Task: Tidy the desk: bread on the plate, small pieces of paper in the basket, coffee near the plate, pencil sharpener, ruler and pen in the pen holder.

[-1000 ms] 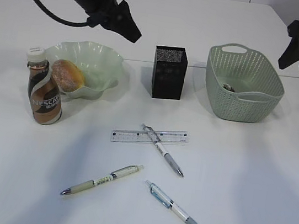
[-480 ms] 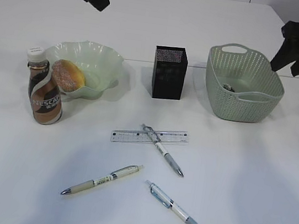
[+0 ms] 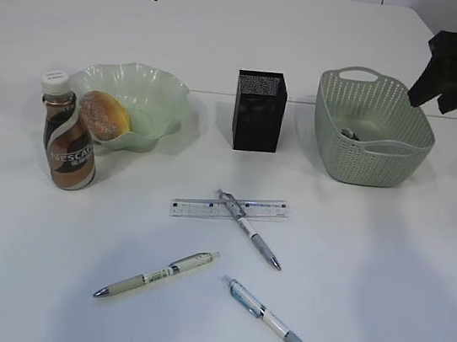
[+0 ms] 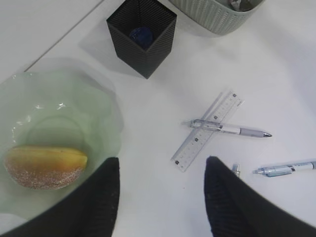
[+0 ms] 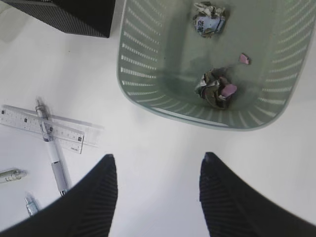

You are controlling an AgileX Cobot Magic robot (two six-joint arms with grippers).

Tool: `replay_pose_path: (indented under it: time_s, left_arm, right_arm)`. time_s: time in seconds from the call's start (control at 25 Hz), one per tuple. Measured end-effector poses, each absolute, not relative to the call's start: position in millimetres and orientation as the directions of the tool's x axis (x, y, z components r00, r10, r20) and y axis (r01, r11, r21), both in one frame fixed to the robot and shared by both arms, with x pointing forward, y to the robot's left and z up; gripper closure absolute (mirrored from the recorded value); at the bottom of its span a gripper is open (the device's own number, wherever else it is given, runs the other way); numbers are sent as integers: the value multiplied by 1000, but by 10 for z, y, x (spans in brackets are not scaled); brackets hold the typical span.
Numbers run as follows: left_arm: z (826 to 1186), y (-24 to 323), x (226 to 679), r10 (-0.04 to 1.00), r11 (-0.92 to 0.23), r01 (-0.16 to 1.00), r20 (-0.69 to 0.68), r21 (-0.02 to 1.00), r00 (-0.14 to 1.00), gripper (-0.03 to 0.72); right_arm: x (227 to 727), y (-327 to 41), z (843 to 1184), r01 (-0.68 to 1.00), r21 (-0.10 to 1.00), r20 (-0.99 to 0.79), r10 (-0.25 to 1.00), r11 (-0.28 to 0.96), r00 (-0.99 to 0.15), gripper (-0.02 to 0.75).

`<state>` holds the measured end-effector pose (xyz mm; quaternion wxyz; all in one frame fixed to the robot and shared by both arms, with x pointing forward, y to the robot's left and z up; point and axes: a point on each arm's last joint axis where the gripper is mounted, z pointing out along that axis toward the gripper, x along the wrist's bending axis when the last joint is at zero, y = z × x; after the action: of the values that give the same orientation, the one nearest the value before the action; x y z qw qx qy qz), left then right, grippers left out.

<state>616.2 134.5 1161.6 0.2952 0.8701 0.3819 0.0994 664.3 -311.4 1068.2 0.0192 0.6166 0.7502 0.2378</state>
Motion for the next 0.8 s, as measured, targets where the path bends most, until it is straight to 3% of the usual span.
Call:
replay_pose_path:
  time_s: [0.44,0.8]
  left_arm:
    - [11624,1329,6039,733,-520,631,-80,575,676,300]
    - [11505,838,5771,549,-690,470,-24,550,835,300]
  right_arm:
    - [6645,-3101,10688,909,392,270,926,144,-263,311]
    - [6644,-3097,10689,926,371,301,933,76,-197,311]
